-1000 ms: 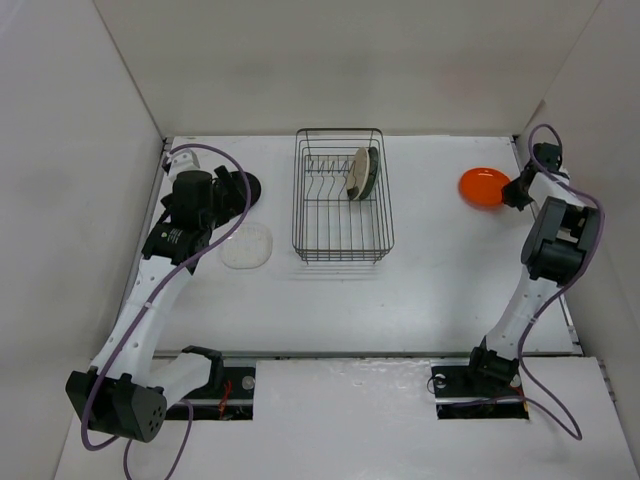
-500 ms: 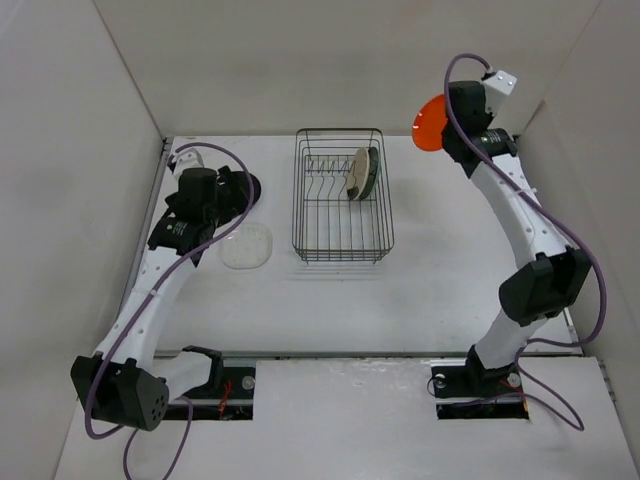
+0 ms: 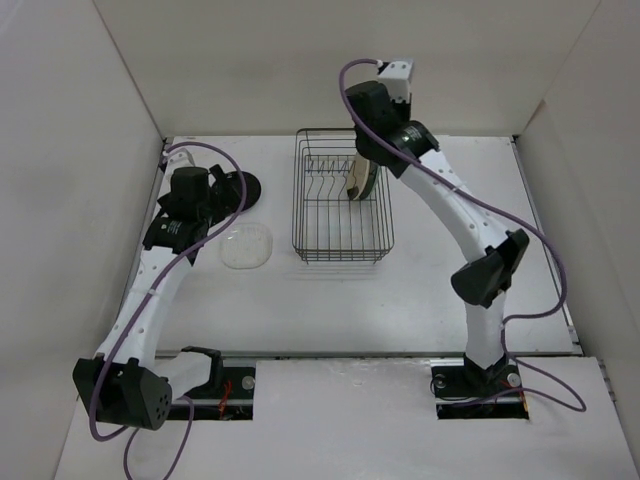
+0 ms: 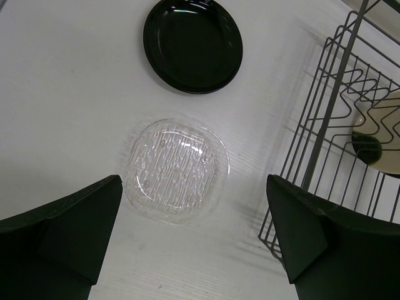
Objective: Load the plates into the dish rack
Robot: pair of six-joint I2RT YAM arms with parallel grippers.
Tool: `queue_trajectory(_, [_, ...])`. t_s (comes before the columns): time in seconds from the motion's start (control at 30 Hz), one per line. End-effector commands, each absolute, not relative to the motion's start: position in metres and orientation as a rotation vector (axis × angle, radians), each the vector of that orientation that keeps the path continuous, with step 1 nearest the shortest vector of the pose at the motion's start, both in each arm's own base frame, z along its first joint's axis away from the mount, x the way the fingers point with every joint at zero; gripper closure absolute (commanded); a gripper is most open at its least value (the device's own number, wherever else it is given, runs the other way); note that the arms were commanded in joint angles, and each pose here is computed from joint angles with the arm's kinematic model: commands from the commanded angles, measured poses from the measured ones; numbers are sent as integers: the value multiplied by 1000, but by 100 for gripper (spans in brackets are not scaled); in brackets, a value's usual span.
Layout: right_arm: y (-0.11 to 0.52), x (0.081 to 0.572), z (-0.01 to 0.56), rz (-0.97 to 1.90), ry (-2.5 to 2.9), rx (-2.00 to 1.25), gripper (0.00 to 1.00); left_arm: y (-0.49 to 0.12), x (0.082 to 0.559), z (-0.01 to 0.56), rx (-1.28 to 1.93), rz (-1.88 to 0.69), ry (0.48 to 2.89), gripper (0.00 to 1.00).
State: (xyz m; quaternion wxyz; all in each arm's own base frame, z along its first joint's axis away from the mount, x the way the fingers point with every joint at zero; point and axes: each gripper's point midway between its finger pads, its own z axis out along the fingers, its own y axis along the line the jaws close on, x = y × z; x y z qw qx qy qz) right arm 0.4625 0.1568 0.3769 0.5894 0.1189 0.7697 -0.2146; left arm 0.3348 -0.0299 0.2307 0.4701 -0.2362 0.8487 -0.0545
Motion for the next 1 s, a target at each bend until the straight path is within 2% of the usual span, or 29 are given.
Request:
queue_trajectory(0.0, [168,465,377,-568,1793,222,100,-29,342,255,-587,-172,2015,0])
queue_trajectory(0.47, [214,499,309,-640,1852,81,100,-28,342,248,-592,-187,2029,0])
queue_trajectory(0.97, [233,518,281,-643,1827,99,100,-33,341,241,-579,-211,2048,0])
